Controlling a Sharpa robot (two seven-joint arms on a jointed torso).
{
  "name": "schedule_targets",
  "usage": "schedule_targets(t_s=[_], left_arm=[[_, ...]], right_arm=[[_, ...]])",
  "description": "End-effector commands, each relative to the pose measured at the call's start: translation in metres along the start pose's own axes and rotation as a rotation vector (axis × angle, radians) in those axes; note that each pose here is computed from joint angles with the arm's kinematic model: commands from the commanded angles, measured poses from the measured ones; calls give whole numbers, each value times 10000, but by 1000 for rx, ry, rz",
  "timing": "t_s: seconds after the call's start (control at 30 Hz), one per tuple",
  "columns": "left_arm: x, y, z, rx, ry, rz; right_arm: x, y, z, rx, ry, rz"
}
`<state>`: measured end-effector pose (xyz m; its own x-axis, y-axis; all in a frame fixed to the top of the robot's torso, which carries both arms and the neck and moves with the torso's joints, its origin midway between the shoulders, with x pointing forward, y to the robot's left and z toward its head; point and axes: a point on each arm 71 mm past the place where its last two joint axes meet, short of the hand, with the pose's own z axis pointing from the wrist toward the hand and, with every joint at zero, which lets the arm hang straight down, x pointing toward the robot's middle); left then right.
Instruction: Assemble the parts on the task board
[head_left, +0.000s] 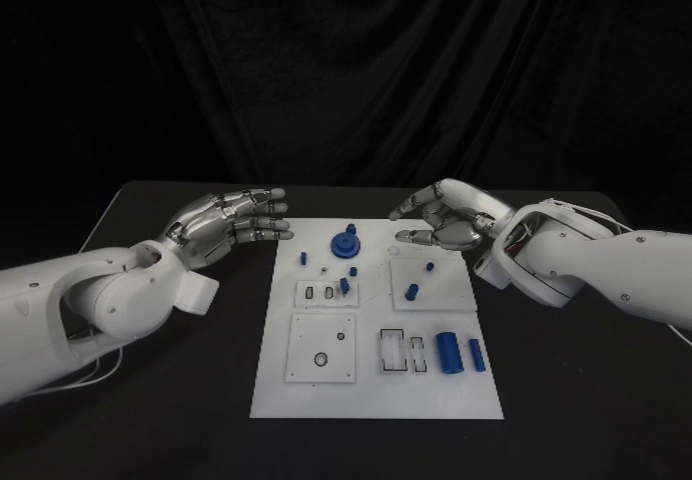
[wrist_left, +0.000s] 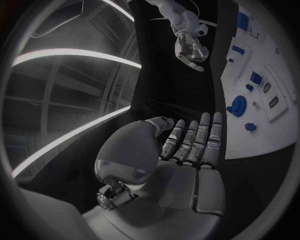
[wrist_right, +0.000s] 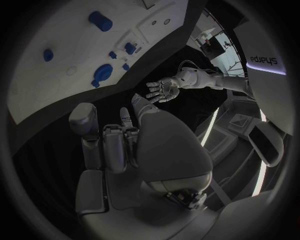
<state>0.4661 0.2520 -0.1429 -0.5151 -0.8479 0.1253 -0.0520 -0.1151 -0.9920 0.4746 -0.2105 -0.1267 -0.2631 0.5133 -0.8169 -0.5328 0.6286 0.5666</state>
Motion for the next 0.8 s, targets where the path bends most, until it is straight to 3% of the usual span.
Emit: schedule_targets(t_s=[0.03, 0.3, 0.53, 0.8], left_arm=[[8, 28, 86, -153, 8, 159], [124, 3, 330, -291, 107, 383], [189, 19, 421, -391, 157, 627], [216, 11, 517, -433, 168, 888]], right_arm=[[4, -128, -72, 26, -38, 97], [50, -410, -215, 83, -86, 97], [142, -572, -325, 116, -105, 101], [235, -697, -409, 144, -118, 112]])
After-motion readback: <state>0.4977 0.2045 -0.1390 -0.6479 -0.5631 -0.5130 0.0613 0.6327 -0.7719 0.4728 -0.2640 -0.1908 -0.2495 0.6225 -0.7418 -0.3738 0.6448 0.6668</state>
